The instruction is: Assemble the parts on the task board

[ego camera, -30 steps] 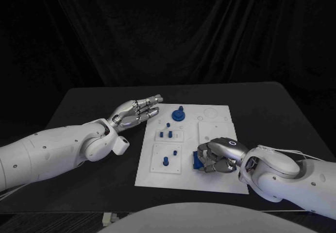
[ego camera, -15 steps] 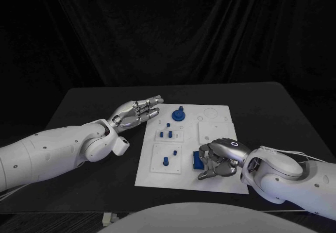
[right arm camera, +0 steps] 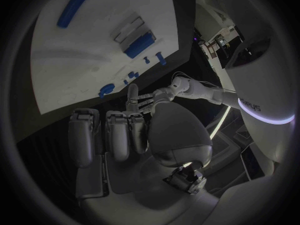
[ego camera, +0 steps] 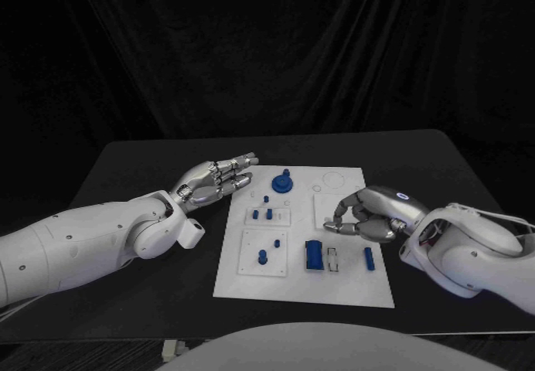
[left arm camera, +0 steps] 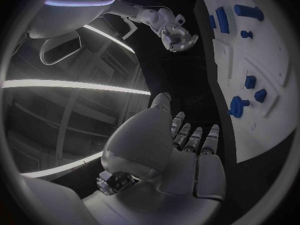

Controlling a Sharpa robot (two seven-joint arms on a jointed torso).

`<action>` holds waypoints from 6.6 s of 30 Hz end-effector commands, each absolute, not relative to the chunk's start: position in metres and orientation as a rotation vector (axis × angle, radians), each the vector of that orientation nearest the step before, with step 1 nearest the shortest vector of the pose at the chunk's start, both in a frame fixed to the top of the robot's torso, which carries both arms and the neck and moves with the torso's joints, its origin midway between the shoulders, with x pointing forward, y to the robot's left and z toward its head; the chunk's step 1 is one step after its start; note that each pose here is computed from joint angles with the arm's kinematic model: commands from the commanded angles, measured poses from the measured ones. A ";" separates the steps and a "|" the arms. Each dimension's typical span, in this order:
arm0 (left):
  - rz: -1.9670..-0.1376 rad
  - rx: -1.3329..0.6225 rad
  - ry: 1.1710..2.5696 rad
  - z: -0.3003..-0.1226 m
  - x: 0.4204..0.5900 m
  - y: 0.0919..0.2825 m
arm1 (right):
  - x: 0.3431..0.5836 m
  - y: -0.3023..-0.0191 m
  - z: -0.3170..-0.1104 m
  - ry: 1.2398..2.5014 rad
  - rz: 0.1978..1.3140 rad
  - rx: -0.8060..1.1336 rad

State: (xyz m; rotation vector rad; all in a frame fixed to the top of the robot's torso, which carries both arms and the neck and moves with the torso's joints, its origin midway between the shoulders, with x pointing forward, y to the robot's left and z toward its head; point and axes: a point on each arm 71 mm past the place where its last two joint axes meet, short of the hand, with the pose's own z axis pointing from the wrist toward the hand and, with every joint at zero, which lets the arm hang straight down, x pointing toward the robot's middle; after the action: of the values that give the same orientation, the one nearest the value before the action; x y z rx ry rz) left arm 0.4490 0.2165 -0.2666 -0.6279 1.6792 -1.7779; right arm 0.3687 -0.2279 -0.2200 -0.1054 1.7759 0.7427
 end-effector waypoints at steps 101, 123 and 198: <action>-1.813 -0.618 1.609 -0.270 0.445 0.216 | 0.387 -0.260 -0.281 2.458 0.121 0.069; -1.811 -0.624 1.626 -0.273 0.445 0.215 | 0.374 -0.256 -0.281 2.565 0.339 0.504; -1.820 -0.632 1.656 -0.275 0.445 0.211 | 0.393 -0.228 -0.271 2.531 0.456 0.652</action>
State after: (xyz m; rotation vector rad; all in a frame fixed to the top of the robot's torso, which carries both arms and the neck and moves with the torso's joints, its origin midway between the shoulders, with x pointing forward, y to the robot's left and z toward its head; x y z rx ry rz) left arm 0.4459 0.2122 -0.2782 -0.6454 1.6954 -1.7768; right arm 0.3936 -0.2275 -0.2700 0.6758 2.5231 0.4725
